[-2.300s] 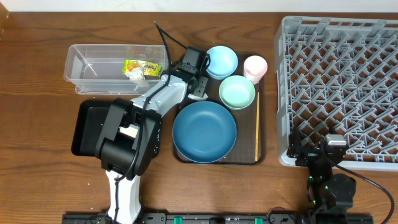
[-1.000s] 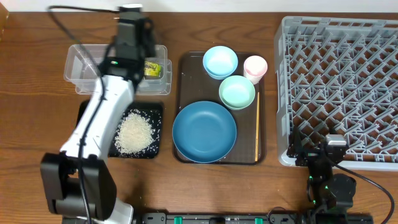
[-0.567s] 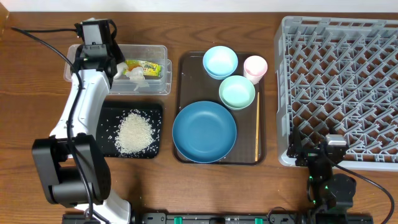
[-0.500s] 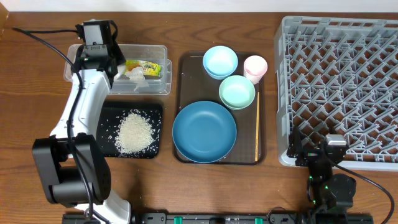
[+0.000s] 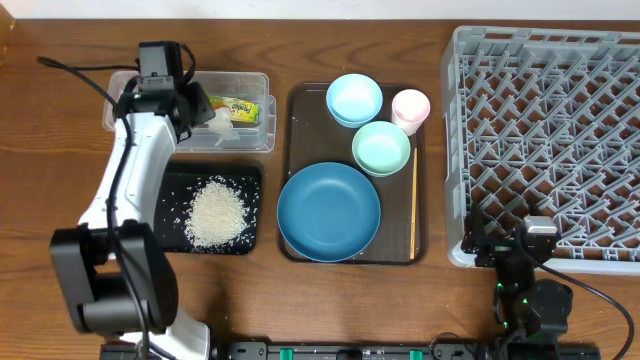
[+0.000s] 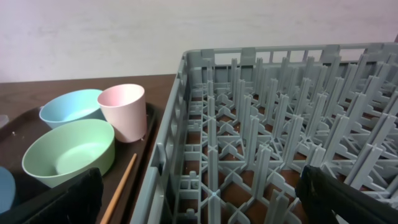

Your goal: Sort waste into correct bins and load items into the dishwasher rack

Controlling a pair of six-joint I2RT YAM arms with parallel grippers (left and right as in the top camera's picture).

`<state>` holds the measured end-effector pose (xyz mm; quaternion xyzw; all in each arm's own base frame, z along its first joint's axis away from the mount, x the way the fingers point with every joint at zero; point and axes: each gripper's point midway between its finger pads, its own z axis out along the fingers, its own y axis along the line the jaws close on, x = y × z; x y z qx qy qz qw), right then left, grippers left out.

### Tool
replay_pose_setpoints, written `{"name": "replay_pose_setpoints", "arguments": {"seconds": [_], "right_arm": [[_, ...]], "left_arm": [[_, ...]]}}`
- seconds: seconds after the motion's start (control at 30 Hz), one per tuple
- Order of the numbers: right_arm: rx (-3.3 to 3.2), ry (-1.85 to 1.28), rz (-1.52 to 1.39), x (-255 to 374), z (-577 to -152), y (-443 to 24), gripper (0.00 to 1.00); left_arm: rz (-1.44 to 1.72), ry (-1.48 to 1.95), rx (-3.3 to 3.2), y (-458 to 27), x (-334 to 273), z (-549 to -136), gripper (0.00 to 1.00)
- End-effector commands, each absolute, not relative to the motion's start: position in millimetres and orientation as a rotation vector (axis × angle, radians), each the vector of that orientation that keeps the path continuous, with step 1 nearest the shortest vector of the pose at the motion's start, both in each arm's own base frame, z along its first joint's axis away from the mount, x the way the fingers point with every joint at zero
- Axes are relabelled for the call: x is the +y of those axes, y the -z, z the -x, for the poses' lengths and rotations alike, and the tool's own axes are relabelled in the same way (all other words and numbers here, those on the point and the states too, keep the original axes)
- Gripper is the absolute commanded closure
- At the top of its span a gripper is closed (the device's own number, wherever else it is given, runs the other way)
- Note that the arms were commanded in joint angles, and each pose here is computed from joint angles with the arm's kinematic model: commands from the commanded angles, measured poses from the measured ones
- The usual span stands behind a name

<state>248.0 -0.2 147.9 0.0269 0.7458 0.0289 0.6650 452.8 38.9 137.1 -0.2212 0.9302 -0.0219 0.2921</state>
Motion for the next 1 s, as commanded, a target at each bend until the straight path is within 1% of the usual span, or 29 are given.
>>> {"name": "replay_pose_setpoints", "arguments": {"seconds": [0.0,0.07,0.13,0.27,0.3,0.33,0.37,0.57,0.67,0.77,0.9,0.97], "right_arm": [[1.685,-0.064,-0.082,-3.4,-247.8,-147.4,0.01],[1.685,-0.064,-0.083,-3.4,-247.8,-147.4,0.01],[1.685,-0.064,-0.083,-3.4,-247.8,-147.4,0.01],[1.685,-0.064,-0.082,-3.4,-247.8,-147.4,0.01],[1.685,-0.064,-0.082,-3.4,-247.8,-147.4,0.01],[1.685,-0.064,-0.082,-3.4,-247.8,-147.4,0.01],[1.685,-0.064,-0.082,-3.4,-247.8,-147.4,0.01],[1.685,-0.064,-0.083,-3.4,-247.8,-147.4,0.01],[1.685,-0.064,-0.082,-3.4,-247.8,-147.4,0.01],[1.685,-0.064,-0.083,-3.4,-247.8,-147.4,0.01],[1.685,-0.064,-0.083,-3.4,-247.8,-147.4,0.01],[1.685,-0.064,-0.083,-3.4,-247.8,-147.4,0.01]], "left_arm": [[0.517,0.232,2.363,-192.0,16.9,-455.2,0.5],[0.493,0.258,2.31,-218.4,12.9,-448.3,0.49],[0.473,0.291,2.289,-234.7,7.9,-439.8,0.49],[0.443,0.336,2.253,-269.8,0.1,-410.0,0.49],[0.445,0.33,2.248,-276.2,0.7,-401.6,0.33],[0.45,0.319,2.245,-280.4,2.1,-395.3,0.2],[0.46,0.296,2.242,-283.9,5.2,-388.8,0.18],[0.488,0.258,2.292,-282.9,8.2,-361.6,0.13],[0.562,0.098,2.257,-283.6,35.7,-361.5,0.11],[0.775,-0.029,2.168,-286.9,79.6,-355.6,0.11],[1.117,-0.052,2.034,-282.7,132.5,-336.3,0.09],[1.193,-0.078,2.019,-278.3,148.6,-325.3,0.09]]}}
